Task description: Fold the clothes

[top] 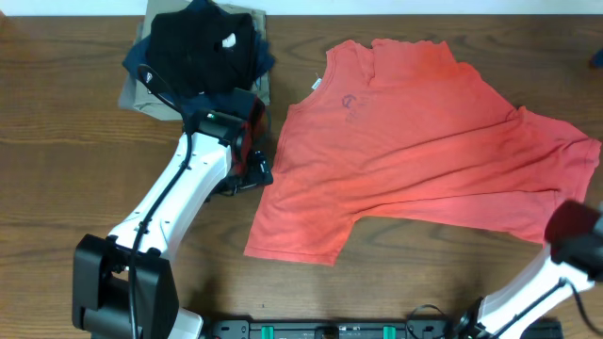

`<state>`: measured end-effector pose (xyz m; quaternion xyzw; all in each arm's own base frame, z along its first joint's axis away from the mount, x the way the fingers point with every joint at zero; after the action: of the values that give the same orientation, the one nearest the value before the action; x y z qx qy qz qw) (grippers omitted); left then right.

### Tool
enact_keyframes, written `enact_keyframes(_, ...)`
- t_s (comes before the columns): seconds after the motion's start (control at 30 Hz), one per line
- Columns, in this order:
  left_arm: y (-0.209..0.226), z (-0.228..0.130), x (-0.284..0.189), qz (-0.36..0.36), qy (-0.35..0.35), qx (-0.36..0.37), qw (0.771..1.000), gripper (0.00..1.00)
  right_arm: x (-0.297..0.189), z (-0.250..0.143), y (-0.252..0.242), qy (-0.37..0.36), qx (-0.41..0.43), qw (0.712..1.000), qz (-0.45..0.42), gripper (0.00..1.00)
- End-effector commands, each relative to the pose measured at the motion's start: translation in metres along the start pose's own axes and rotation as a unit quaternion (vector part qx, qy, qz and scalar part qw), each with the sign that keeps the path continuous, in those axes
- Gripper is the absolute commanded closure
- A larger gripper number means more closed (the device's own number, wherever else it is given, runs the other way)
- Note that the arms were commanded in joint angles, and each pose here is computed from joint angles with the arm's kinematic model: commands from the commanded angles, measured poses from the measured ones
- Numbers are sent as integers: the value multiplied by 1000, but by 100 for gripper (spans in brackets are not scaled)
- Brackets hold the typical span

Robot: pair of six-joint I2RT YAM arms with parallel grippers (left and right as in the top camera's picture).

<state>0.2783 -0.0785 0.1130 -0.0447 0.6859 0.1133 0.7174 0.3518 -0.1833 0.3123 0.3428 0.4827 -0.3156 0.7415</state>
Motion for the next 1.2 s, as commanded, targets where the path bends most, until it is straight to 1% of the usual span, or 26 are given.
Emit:
enact_keyframes(0.0, 1, -2, 2, 4, 6, 5, 1000, 2, 3, -23, -33, 15, 14, 997, -78, 1)
enact_keyframes(0.13, 1, -3, 2, 4, 6, 6, 1000, 2, 16, -50, -67, 46, 64, 990, -115, 1)
enact_keyframes(0.3, 2, -5, 2, 8, 12, 6, 1000, 2, 44, -58, -109, 47, 118, 983, -130, 1)
enact_keyframes(0.43, 2, -5, 2, 8, 13, 14, 1000, 2, 77, -59, -136, 56, 129, 980, -143, 1)
enact_keyframes(0.53, 2, -6, 2, 8, 13, 16, 1000, 2, 106, -70, -151, 73, 148, 976, -142, 1)
enact_keyframes(0.6, 2, -6, 2, 8, 13, 16, 1000, 2, 123, -78, -156, 85, 156, 975, -133, 5)
enact_keyframes(0.7, 3, -6, 2, 8, 13, 16, 1000, 2, 145, -85, -156, 90, 165, 976, -110, 20)
enact_keyframes(0.73, 3, -6, 3, 9, 13, 16, 1000, 2, 150, -86, -156, 89, 166, 977, -105, 23)
enact_keyframes(0.9, 3, -6, 3, 9, 14, 16, 1000, 2, 167, -82, -157, 66, 164, 980, -92, 24)
enact_keyframes(1.07, 3, -8, 6, 10, 16, 16, 1000, 2, 174, -71, -155, 46, 162, 982, -83, 30)
enact_keyframes(1.17, 4, -10, 12, 12, 19, 16, 1000, 2, 183, -65, -153, 42, 143, 986, -75, 34)
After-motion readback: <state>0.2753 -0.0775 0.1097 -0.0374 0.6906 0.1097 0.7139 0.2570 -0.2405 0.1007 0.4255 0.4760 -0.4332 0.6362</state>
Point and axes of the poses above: each gripper's point midway between its finger pads, its own x axis out along the fingers, its own y axis along the line the jaws close on, z = x × y, the point moved 2 cm from there along -x, back along the fingers, and after that the axes turned 5 degrees about x, right-handed, at the moved point
